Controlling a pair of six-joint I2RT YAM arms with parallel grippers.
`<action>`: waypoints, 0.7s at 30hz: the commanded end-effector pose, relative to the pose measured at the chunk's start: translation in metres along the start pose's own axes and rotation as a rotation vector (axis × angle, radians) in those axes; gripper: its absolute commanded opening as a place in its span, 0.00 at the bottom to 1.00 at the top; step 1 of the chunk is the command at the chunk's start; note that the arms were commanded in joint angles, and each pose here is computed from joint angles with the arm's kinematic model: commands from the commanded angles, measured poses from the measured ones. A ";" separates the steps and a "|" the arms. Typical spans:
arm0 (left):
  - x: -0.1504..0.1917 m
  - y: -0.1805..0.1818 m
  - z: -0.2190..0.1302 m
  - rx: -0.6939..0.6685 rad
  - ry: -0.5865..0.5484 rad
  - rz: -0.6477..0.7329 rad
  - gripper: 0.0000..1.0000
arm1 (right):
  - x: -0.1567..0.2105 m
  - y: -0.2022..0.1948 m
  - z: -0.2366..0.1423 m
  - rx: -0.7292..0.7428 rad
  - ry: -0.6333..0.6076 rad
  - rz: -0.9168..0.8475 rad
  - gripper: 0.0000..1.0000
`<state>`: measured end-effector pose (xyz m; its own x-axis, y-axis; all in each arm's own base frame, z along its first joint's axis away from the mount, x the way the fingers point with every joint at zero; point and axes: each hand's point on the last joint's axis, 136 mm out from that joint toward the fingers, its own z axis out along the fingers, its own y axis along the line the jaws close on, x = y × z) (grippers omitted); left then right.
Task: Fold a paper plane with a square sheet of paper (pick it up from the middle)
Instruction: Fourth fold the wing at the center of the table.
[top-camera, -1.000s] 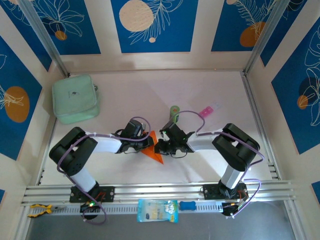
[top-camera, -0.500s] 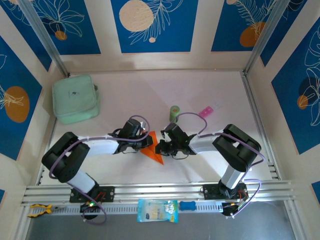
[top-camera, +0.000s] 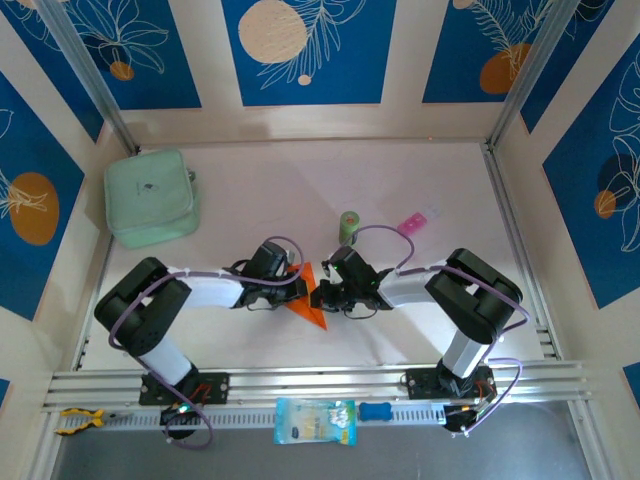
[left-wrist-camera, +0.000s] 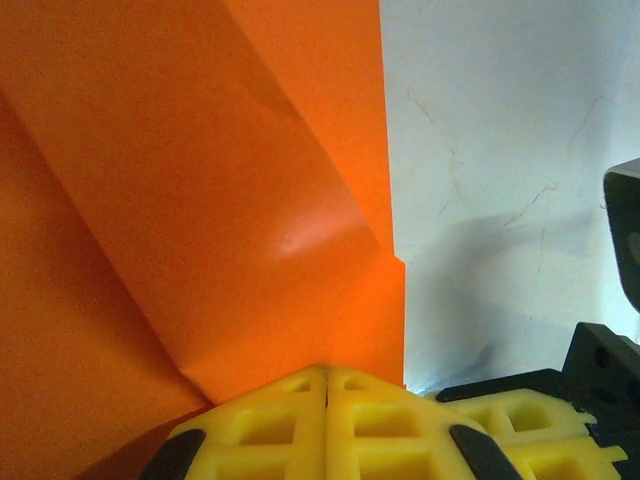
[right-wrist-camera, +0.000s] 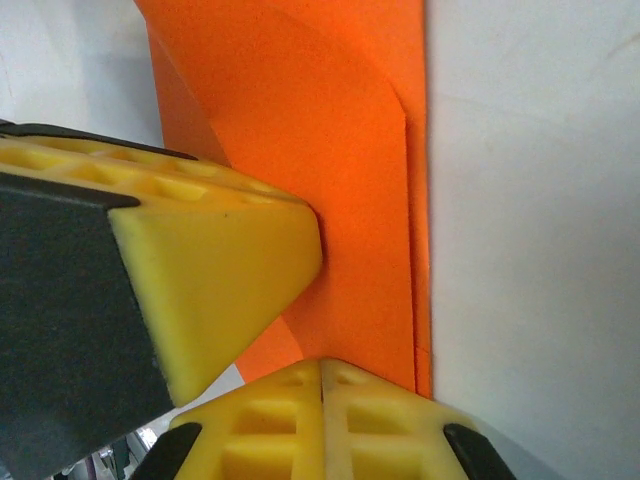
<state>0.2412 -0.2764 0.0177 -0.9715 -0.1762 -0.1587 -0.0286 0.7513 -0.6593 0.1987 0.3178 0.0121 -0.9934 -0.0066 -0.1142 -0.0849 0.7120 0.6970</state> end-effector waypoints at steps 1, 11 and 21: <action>-0.002 0.041 0.003 -0.146 0.002 -0.026 0.04 | 0.049 -0.066 -0.001 0.220 0.137 0.092 0.01; -0.032 0.048 -0.004 -0.153 -0.025 -0.047 0.05 | 0.052 -0.069 -0.004 0.229 0.138 0.081 0.01; -0.059 0.070 -0.015 -0.182 -0.051 -0.078 0.05 | 0.054 -0.068 -0.003 0.222 0.151 0.073 0.01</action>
<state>0.2766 -0.2481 0.0176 -0.9742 -0.1914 -0.1191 -0.0662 0.7479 -0.6605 0.1983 0.3167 0.0124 -0.9909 -0.0106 -0.1345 -0.1021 0.7108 0.6959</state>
